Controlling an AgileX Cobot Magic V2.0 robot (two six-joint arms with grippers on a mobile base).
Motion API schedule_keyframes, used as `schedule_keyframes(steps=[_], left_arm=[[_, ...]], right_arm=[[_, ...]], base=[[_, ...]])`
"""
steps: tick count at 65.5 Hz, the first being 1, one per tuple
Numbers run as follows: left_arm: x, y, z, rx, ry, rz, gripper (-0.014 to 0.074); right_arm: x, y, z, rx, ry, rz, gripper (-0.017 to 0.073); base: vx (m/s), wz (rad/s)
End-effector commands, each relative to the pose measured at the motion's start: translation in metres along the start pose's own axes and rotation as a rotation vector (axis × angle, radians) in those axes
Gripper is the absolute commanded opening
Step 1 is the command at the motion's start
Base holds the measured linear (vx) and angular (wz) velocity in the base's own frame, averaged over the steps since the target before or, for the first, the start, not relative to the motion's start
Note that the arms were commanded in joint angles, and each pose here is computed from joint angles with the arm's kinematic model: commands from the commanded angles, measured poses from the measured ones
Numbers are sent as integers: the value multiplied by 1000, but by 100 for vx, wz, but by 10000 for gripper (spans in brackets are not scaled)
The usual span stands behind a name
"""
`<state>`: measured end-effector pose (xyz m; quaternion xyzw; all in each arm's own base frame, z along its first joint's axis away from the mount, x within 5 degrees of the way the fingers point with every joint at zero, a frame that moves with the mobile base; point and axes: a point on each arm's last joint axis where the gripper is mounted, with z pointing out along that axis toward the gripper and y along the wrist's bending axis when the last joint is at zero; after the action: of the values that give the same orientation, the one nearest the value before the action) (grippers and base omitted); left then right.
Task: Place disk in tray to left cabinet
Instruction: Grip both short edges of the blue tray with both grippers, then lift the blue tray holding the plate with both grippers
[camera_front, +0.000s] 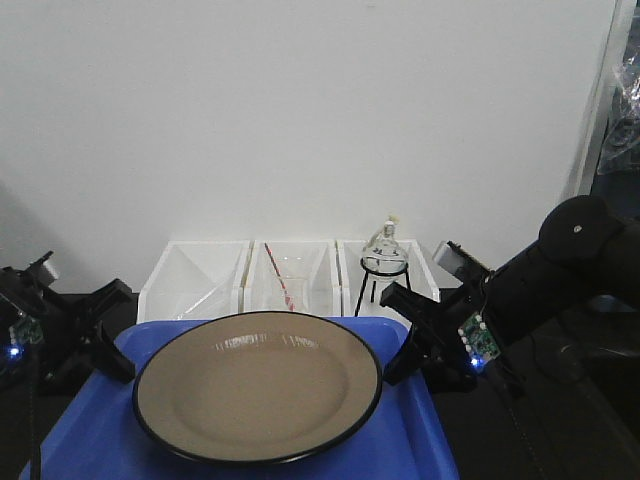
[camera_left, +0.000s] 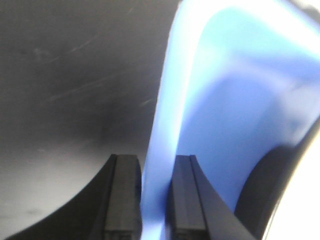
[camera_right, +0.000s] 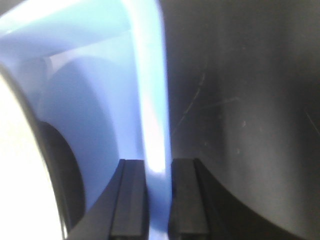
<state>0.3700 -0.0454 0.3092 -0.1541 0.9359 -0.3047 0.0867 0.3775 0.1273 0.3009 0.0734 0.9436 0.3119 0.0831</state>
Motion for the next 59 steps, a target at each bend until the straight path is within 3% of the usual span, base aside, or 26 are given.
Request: schedule_keyframes(steps=[1,10,24,59], left_arm=[[16,-50,-31,273,21,-53,-1],[15,-65,-44,362,11,-70,-1],[21,-81,-70,398,-45,-33,-1],[38,-88,-93,400,-99,14,-1]], right_arm=[[13,47,-38,-212,-23,9,-4],[11,58,-52,-234,-45,9,-4],[3,66,-80,-269,-106,19,-4],[3,69,-97,-306,-98,37,-3]], base=[[0,0],[0,0],[0,0],[0,0]])
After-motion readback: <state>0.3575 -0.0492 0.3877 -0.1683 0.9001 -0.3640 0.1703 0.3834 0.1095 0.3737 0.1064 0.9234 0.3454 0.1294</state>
